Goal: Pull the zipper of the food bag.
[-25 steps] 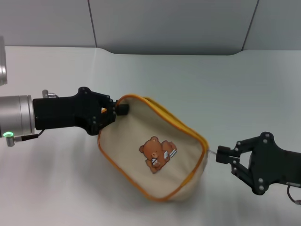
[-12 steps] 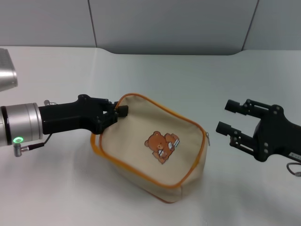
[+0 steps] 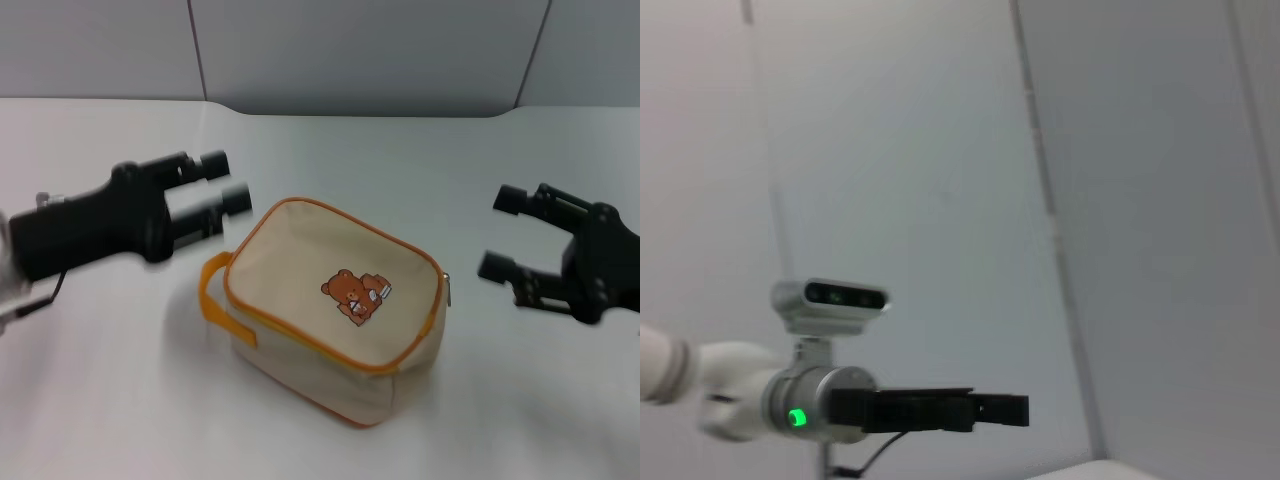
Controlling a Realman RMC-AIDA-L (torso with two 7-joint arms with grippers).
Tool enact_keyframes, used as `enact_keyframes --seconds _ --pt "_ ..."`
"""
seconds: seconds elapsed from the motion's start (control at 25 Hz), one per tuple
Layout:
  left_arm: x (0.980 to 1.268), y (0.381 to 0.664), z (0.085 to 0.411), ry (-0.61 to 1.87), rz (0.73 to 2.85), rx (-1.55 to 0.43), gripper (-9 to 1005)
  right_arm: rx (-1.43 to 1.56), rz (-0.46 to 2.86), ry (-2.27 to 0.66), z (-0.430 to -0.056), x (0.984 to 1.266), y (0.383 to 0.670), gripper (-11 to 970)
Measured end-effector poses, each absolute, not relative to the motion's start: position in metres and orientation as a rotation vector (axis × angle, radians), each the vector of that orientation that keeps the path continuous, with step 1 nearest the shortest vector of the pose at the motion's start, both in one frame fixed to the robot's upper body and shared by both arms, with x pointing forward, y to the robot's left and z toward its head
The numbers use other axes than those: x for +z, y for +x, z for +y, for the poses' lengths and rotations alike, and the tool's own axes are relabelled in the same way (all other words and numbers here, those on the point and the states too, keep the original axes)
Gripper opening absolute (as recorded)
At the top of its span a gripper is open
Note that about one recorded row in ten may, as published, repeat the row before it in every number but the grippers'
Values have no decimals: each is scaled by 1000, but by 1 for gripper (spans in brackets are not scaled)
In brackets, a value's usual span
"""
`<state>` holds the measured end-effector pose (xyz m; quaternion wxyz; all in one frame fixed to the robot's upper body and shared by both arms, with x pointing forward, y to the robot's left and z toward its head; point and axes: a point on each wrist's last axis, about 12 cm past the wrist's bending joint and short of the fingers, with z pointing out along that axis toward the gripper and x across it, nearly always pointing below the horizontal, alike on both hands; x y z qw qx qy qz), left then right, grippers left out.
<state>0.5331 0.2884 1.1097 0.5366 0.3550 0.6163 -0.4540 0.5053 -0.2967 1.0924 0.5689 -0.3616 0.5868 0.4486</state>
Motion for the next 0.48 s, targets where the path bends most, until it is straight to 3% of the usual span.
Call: enact_keyframes --seconds 0.08,0.36,0.48 --pt "1112 527 288 906 1436 -1117 500 1119 1368 -925 -298 1097 501 843" --pt "1105 511 277 1096 1446 -1253 770 1217 1414 -1083 -293 1096 498 843" --pt "1100 508 275 1114 1473 -1262 780 1204 1432 -1097 -289 1093 500 843"
